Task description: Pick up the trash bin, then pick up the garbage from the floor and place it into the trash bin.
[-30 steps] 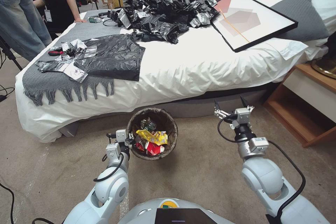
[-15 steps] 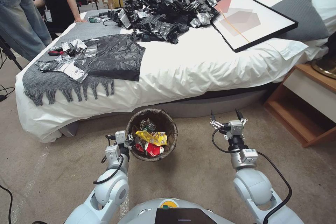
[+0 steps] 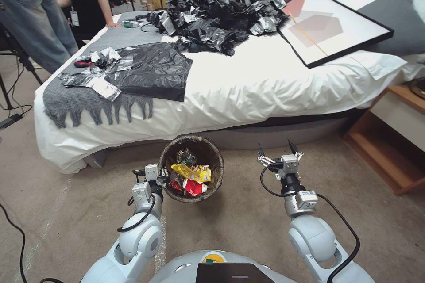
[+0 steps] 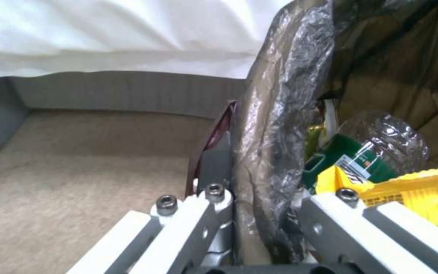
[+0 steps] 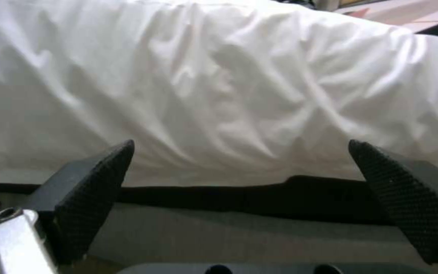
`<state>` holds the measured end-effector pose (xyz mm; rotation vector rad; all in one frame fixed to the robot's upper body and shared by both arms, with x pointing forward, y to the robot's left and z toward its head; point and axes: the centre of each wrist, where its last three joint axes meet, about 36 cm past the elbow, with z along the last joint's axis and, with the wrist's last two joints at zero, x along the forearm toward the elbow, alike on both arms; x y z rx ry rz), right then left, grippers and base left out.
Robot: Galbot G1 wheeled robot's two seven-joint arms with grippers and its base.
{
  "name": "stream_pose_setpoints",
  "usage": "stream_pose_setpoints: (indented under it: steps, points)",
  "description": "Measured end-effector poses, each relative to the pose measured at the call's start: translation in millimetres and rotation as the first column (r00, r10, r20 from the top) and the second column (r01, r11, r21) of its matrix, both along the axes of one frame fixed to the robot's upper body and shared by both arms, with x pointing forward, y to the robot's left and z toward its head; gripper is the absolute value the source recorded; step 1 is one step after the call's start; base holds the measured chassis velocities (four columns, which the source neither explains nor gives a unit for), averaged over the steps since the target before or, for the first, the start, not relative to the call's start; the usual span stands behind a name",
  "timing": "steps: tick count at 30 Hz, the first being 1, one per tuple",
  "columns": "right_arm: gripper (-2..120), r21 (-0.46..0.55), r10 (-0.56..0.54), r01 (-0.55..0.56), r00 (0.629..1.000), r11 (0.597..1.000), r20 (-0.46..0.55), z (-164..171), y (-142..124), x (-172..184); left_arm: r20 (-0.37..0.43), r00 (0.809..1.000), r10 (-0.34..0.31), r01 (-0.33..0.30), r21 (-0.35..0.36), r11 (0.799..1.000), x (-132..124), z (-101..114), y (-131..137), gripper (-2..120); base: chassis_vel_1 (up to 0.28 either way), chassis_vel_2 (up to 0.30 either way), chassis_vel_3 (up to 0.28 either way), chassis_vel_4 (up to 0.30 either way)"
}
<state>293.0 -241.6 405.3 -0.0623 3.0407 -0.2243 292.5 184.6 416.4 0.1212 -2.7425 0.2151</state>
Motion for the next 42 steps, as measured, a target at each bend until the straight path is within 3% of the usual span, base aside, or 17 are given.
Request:
stream_pose_setpoints:
  steps: [42]
  points:
    - [100,0.008,0.033,-0.033,0.999,0.999,-0.011,-4,12,-3,0.002,1.000,0.015,-0.015,-0.001,1.000,2,0,2,4,0.110,0.110,0.113,0.120]
